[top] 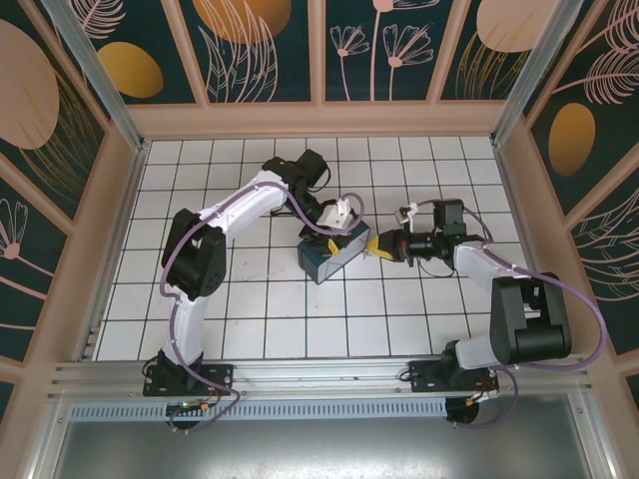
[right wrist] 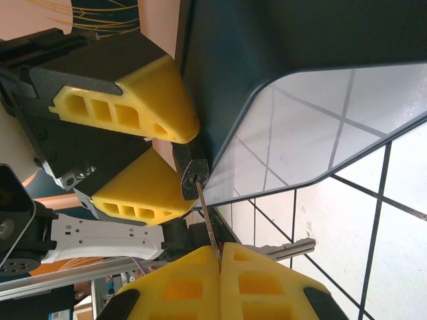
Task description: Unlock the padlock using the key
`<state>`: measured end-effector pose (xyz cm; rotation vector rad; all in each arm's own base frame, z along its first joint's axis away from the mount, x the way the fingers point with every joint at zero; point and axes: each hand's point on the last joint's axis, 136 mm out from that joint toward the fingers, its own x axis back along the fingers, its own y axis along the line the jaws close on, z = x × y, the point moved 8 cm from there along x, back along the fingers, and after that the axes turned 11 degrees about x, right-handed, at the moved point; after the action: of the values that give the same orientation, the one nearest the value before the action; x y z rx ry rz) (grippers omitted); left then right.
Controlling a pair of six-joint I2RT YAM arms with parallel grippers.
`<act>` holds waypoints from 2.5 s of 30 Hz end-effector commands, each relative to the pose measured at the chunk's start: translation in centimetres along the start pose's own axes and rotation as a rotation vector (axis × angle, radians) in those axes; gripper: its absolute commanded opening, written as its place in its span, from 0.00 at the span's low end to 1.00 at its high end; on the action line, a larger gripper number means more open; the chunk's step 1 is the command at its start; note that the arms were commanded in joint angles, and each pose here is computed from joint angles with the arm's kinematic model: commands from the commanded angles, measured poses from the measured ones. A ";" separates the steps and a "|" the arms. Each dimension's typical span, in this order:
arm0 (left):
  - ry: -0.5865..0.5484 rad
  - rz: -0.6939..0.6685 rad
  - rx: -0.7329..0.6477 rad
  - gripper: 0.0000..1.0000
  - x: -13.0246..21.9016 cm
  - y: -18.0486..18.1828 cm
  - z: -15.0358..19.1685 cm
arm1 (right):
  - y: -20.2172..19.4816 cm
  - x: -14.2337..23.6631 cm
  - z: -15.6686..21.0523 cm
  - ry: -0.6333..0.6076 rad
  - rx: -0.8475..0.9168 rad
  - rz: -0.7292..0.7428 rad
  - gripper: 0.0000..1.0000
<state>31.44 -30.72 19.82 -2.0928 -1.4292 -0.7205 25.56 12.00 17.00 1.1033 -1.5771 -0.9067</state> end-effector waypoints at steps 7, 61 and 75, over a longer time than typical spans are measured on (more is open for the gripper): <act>-0.039 0.059 0.009 0.39 -0.6 0.0 -0.1 | 0.3 -0.5 0.9 0.024 0.011 0.009 0.00; -0.220 -0.124 -0.160 0.21 2.8 -1.7 -1.7 | 1.4 -1.7 0.8 0.036 -0.003 -0.086 0.00; -0.222 -0.128 -0.171 0.21 2.9 -1.9 -1.7 | 1.8 -2.0 0.0 0.038 0.013 -0.097 0.00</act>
<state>30.90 -29.64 20.46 -2.1877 -1.6387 -0.6947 24.82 14.22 17.19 1.1616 -1.5016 -0.9391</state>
